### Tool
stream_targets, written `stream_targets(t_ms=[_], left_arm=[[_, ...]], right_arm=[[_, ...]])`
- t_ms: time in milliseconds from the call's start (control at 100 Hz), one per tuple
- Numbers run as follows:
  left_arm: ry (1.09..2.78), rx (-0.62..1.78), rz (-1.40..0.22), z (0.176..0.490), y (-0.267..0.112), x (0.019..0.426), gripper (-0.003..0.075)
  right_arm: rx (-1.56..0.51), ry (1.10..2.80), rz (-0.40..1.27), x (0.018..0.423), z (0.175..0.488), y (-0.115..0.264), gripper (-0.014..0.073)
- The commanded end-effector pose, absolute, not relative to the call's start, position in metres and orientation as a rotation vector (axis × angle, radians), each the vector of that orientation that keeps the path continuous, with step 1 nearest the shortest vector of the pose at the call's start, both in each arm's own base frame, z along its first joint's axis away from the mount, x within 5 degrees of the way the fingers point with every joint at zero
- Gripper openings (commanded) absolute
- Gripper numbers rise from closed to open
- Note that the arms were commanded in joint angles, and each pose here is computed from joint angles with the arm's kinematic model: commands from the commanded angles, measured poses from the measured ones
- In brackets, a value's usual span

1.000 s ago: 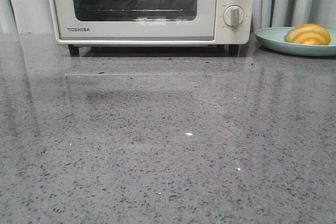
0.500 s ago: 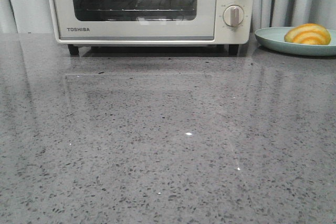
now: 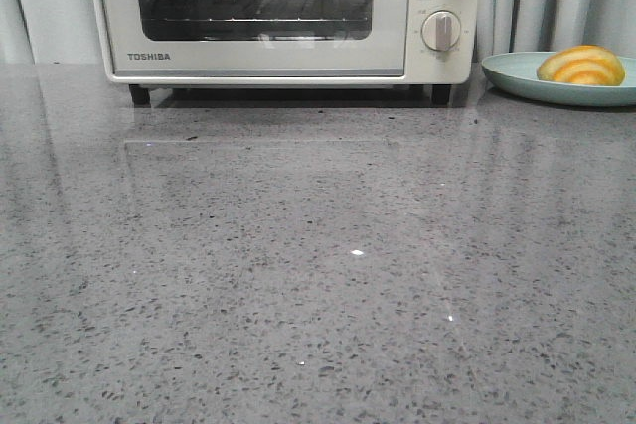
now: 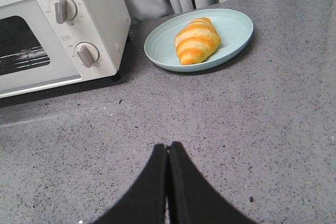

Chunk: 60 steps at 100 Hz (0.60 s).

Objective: Put bread in oven
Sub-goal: 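Pull the oven door handle down with the left gripper to open it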

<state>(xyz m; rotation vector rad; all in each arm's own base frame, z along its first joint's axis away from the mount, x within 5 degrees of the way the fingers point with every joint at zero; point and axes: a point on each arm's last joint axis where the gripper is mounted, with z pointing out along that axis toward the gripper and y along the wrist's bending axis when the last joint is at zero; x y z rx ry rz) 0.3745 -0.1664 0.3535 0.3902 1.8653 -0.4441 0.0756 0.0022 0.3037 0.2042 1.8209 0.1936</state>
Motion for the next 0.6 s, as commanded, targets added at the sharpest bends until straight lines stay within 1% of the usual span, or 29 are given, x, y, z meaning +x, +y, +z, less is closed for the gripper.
stream_targets(t_ms=[0,260,440,590], left_arm=[[1.881,0.413,-0.463,0.362,-0.160,0.370,-0.0022],[1.955,0.532,-0.532,0.353,-0.173,0.332,-0.0022],[2.014,0.603,-0.568,0.335,-0.182,0.305,-0.0022],[2.099,0.673,-0.605,0.314,-0.190,0.292,-0.0022]], right_arm=[[0.180,1.729,0.183,0.078,0.321,0.002,-0.0069],[0.189,1.701,0.206,0.078,0.324,0.002,-0.0069],[0.193,1.668,0.218,0.078,0.327,0.003,-0.0069],[0.192,1.647,0.218,0.079,0.328,0.002,-0.0069]])
